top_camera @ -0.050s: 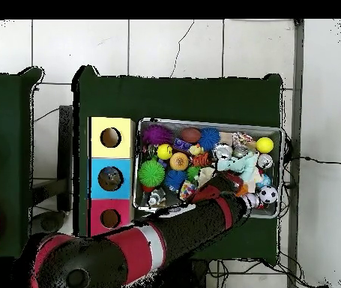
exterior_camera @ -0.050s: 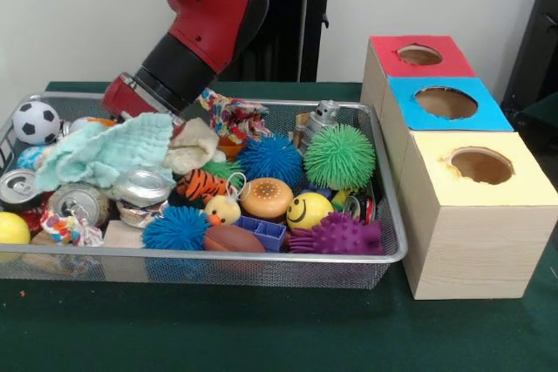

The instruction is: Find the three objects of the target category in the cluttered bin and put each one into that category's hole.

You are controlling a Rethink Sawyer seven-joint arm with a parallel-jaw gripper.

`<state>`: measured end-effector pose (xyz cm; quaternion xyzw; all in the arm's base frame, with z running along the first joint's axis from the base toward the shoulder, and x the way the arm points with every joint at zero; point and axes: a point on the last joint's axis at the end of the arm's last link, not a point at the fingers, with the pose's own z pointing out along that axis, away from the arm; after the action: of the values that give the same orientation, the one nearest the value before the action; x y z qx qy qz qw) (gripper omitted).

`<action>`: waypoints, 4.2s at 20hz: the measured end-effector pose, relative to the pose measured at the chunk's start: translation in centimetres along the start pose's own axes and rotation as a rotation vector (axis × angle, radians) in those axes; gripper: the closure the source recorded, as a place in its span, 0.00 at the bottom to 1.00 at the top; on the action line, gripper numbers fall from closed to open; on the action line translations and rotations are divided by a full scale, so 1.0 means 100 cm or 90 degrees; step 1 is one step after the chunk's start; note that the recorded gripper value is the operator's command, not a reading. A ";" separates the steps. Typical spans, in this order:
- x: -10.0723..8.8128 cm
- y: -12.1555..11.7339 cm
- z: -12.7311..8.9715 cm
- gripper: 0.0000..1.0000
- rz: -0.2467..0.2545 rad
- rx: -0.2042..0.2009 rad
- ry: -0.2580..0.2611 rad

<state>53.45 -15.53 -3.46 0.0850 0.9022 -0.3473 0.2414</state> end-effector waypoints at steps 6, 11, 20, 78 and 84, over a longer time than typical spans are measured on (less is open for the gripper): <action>0.004 -0.050 -0.002 1.00 0.016 0.071 0.100; 0.019 -0.093 0.009 1.00 0.194 0.070 0.283; 0.040 -0.116 -0.004 1.00 0.424 0.007 0.631; -0.076 -0.013 -0.191 1.00 0.238 -0.307 0.253; -0.076 0.006 -0.184 0.00 0.225 -0.319 0.261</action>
<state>53.28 -2.69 11.73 0.2457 0.9602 -0.0439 0.1256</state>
